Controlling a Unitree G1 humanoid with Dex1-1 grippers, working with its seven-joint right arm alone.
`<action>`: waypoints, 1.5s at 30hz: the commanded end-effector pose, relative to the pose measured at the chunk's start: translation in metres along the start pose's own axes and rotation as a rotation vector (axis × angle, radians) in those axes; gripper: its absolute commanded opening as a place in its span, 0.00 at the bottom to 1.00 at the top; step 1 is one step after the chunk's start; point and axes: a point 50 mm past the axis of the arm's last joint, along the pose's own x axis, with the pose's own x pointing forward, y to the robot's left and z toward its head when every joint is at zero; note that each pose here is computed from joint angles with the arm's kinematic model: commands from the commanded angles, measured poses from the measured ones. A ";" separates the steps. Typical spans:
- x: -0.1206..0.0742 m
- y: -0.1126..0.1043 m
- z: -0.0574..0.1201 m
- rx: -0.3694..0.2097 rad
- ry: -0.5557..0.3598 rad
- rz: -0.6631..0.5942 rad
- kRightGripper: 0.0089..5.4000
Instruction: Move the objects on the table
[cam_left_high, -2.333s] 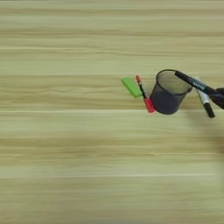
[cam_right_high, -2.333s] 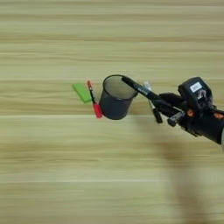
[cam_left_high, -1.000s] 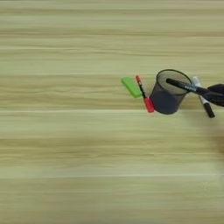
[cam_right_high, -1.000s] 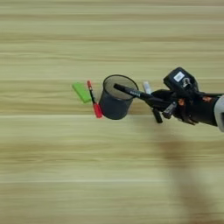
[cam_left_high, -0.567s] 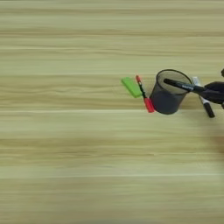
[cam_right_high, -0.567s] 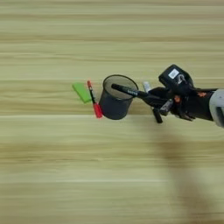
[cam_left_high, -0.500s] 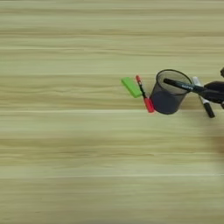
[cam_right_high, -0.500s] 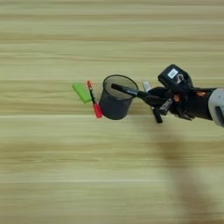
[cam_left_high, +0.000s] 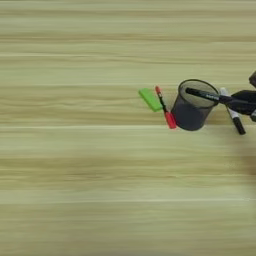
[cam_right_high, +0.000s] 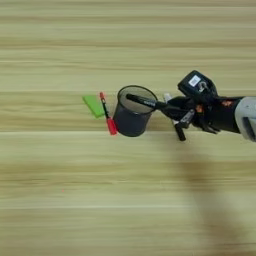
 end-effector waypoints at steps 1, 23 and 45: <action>-0.016 -0.013 0.026 -0.112 -0.059 -0.094 0.20; -0.017 -0.012 0.031 -0.106 -0.095 -0.107 0.69; -0.026 0.052 0.041 -0.062 -0.398 -0.080 0.99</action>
